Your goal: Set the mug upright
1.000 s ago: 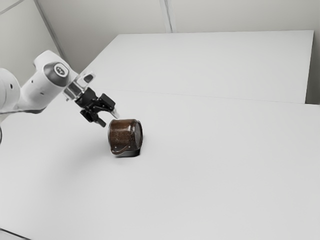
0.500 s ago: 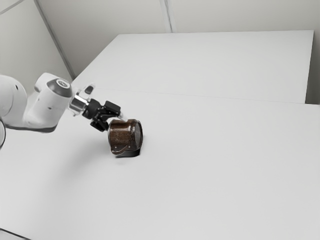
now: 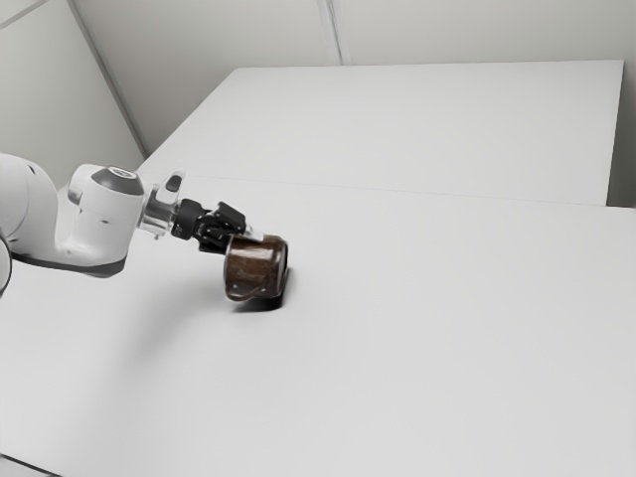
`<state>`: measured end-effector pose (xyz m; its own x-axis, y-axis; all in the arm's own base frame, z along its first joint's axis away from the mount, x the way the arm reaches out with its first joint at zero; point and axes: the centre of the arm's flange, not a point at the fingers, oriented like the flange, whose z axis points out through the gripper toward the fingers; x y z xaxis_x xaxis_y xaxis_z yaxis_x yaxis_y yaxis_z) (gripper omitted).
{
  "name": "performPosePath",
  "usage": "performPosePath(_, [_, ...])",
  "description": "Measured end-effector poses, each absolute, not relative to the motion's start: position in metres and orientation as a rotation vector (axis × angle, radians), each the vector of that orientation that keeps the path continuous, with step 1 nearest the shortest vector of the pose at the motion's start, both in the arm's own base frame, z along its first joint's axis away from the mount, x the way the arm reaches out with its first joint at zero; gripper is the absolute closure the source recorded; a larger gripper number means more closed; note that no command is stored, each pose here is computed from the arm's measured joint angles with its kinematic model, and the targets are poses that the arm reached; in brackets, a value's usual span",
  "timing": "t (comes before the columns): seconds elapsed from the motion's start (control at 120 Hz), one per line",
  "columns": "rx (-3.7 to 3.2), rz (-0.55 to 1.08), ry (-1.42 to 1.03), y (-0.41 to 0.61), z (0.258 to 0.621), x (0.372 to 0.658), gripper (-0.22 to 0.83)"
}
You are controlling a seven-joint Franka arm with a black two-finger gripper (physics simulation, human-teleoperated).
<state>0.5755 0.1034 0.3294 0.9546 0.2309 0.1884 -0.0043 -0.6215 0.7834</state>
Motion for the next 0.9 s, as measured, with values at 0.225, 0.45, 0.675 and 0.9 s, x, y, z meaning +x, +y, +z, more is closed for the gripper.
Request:
performPosePath(0.225, [2.224,0.39,0.106,0.101,0.339,0.574,0.7])
performPosePath(0.45, [2.236,0.46,0.011,0.087,0.377,0.566,0.76])
performPosePath(0.675, [2.383,0.421,-0.213,0.057,0.42,0.558,0.76])
performPosePath(0.9, [2.614,0.287,-0.404,0.029,0.446,0.548,0.75])
